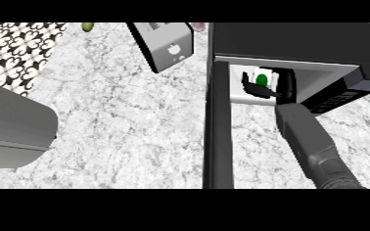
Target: Pick up the milk, place it into the microwave and close the microwave
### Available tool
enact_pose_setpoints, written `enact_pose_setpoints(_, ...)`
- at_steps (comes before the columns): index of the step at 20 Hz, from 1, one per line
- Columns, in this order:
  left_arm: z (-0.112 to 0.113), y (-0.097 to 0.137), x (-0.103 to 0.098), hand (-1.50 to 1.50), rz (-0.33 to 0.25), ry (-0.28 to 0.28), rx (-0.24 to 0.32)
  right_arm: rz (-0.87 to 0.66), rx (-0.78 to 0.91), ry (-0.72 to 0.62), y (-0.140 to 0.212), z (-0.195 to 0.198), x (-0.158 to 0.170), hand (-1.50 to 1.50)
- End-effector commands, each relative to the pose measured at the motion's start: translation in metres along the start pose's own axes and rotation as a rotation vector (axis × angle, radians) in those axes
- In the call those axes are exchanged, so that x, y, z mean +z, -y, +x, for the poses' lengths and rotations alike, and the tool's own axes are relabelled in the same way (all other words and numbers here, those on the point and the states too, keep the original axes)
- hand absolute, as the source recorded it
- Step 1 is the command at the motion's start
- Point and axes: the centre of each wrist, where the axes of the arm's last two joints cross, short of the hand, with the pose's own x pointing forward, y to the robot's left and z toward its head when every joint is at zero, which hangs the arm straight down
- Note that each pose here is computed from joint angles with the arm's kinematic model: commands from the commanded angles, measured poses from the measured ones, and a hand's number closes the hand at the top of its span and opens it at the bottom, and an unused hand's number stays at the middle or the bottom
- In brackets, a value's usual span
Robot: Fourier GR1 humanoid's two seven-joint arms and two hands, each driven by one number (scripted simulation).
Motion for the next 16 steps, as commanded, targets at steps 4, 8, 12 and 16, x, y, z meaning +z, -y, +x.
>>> enact_pose_setpoints(4, -0.006, -0.004, -0.004, -1.50, -0.004, -0.005, 0.001, -0.073, 0.087, 0.071, 0.003, 0.013, -0.021, 1.50)
enact_pose_setpoints(8, -0.010, -0.009, -0.004, -1.50, -0.030, -0.011, 0.011, -0.135, -0.005, 0.087, 0.005, 0.020, -0.030, 1.50)
enact_pose_setpoints(12, -0.015, -0.009, -0.004, -1.50, -0.004, 0.000, -0.005, -0.174, 0.060, 0.145, 0.023, 0.018, -0.040, 1.50)
enact_pose_setpoints(16, -0.010, -0.011, -0.005, -1.50, -0.026, -0.019, 0.005, -0.274, 0.198, 0.133, 0.009, 0.027, -0.040, 1.50)
